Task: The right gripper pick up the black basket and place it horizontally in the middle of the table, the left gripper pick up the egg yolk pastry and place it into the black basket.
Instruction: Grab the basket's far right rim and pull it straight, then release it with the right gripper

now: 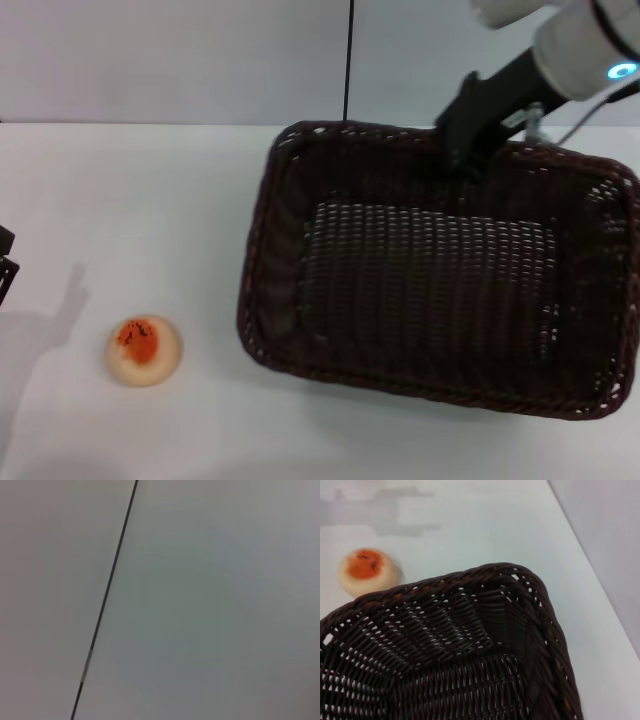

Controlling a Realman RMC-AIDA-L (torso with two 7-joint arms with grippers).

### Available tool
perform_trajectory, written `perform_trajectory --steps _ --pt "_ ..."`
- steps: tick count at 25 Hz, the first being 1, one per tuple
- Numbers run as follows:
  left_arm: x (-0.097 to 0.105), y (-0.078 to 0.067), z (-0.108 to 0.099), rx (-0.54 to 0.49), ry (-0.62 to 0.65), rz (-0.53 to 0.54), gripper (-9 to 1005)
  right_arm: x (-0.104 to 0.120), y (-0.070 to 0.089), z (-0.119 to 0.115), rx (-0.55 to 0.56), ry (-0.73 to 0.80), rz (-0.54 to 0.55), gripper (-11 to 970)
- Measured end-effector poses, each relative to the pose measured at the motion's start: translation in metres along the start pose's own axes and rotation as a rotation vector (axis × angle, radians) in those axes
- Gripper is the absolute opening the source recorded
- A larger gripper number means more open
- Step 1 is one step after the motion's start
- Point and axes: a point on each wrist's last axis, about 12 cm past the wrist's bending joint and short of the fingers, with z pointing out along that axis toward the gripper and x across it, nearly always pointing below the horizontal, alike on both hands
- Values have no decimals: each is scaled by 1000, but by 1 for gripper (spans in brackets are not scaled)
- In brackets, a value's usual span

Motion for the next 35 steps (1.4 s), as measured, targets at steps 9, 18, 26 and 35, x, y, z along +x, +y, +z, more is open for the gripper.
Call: perform_trajectory --steps 9,18,26,35 --pt "0 1 -8 -21 2 -4 803 -10 12 28 -71 -52 -47 211" --pt "-1 2 -7 -20 0 0 800 -9 23 42 -80 -2 -105 265" --pt "-1 2 -7 -20 1 0 798 -11 25 36 -54 -30 -122 312" --pt "-3 1 -8 46 10 16 795 -3 30 15 18 -103 -117 638"
